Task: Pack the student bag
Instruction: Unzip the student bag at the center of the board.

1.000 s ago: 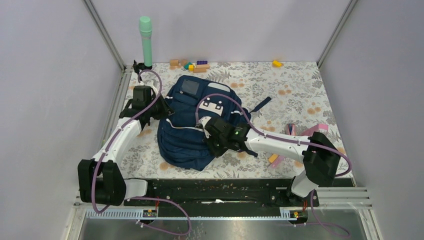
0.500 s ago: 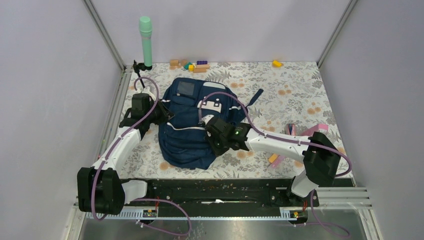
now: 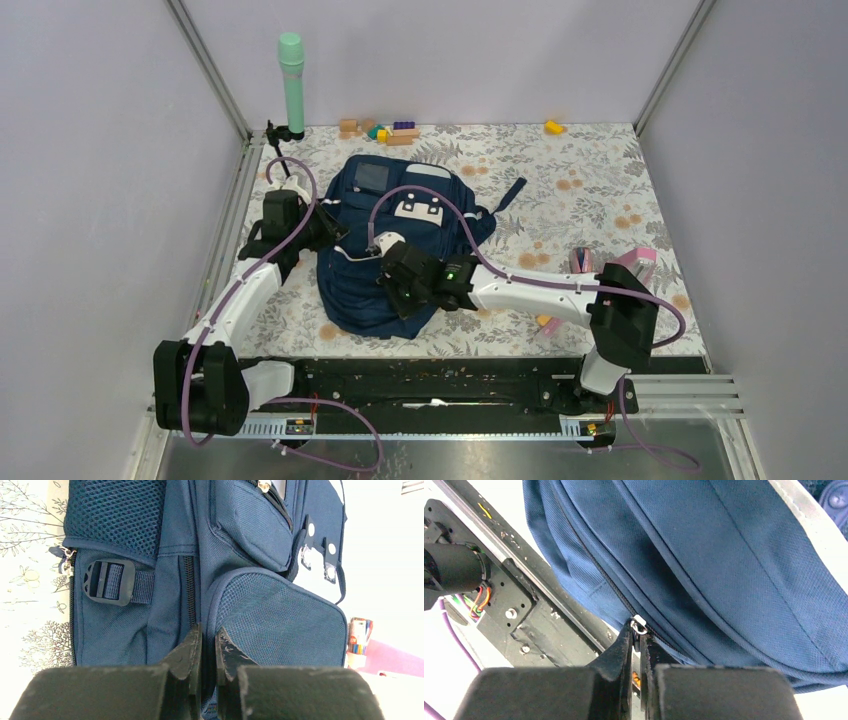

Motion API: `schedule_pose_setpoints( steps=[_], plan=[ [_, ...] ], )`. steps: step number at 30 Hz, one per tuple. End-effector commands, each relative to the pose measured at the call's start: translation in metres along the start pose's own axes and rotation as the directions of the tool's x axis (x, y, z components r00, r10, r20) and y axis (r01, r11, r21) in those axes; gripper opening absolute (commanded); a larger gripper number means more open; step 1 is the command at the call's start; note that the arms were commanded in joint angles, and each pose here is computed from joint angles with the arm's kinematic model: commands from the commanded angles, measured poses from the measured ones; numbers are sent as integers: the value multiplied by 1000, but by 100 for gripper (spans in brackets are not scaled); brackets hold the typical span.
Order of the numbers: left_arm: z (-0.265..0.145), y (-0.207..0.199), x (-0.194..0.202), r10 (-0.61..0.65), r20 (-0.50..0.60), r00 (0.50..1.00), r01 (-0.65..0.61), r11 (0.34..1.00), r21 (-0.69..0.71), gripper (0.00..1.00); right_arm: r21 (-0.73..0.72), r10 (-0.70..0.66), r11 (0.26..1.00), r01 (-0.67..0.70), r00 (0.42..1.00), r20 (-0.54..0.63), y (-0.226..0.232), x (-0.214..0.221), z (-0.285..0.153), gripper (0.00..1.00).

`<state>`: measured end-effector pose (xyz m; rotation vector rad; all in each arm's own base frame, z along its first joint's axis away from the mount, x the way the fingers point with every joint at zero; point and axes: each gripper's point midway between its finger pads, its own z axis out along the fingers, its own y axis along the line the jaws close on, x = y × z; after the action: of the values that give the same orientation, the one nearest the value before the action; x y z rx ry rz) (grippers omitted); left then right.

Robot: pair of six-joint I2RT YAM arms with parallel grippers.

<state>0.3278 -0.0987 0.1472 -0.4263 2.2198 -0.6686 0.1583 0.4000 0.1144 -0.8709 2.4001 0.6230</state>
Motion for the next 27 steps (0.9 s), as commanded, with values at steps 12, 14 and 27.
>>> schedule_pose_setpoints(
  steps=[12,14,27],
  plan=[
    [-18,-45,-28,-37,123,992,15,984,177,0,-87,23,996,-12,991,129,38,-56,-3,0],
    [-20,-48,-28,-38,123,992,14,982,190,0,-112,12,994,4,990,139,48,-62,-2,0],
    [-27,-54,-33,-7,133,991,-20,979,201,0,-332,-363,841,426,901,237,116,-100,-11,0]
  ],
)
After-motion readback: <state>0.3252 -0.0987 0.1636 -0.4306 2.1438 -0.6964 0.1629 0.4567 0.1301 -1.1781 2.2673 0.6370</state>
